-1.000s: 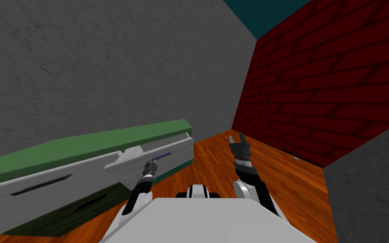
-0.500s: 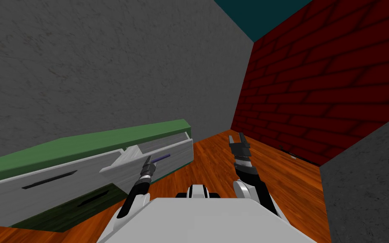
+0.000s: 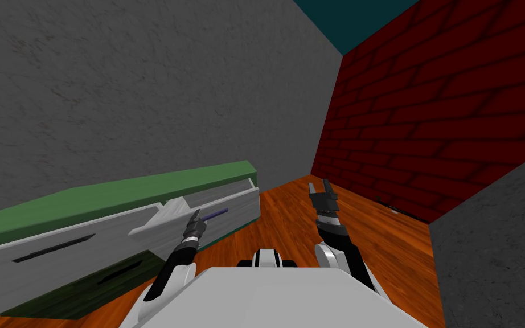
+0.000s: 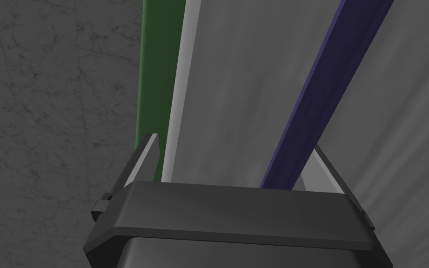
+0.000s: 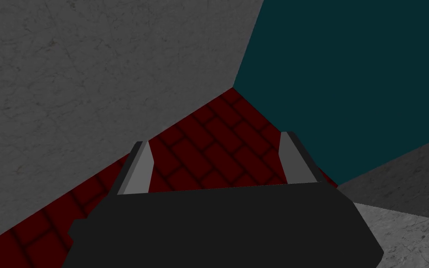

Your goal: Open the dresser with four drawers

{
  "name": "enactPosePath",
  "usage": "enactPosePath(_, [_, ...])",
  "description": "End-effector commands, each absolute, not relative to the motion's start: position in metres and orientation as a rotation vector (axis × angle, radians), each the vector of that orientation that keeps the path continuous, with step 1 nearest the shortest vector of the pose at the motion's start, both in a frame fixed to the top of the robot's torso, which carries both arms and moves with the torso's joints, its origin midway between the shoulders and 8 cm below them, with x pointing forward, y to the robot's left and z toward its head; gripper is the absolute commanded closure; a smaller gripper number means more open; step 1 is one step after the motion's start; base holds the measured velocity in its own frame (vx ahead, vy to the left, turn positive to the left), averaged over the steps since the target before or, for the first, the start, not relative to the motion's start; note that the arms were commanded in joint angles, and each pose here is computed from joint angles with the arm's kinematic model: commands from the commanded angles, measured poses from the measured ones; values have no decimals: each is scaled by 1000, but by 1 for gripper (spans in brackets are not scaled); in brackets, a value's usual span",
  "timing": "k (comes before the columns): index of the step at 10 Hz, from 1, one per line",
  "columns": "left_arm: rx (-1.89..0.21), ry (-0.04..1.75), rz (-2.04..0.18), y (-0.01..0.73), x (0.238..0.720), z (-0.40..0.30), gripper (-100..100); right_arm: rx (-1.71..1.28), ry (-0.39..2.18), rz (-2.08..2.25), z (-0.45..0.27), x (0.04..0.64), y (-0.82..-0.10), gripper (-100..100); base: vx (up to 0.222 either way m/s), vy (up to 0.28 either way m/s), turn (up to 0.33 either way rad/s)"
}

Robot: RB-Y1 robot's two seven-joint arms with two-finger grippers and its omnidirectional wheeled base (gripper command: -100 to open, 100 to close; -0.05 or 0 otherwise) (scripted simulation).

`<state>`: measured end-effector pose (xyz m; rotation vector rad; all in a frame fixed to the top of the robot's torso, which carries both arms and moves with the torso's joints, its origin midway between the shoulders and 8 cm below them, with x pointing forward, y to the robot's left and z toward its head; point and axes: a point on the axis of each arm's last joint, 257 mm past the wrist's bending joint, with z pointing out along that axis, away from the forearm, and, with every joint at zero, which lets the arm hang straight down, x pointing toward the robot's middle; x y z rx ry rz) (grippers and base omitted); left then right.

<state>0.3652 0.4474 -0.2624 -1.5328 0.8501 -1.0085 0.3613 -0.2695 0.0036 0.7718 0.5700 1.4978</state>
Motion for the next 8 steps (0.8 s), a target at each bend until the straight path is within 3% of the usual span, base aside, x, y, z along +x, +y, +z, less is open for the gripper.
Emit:
enactPosePath(1, [-1532,850,-1007,451,360,-246,-100,772,570,1498,4,361,-270,0,16,-14,-12])
enactPosePath(2, [-1545,855,-999,448,359,-257,-100,772,570,1498,4,361,-270,0,10,-2,3])
enactPosePath(3, [-1549,857,-996,449,358,-258,0,772,570,1498,4,361,-270,0,0,0,0])
enactPosePath(8, [-1561,861,-989,449,356,-263,0,772,570,1498,4,361,-270,0,0,0,0])
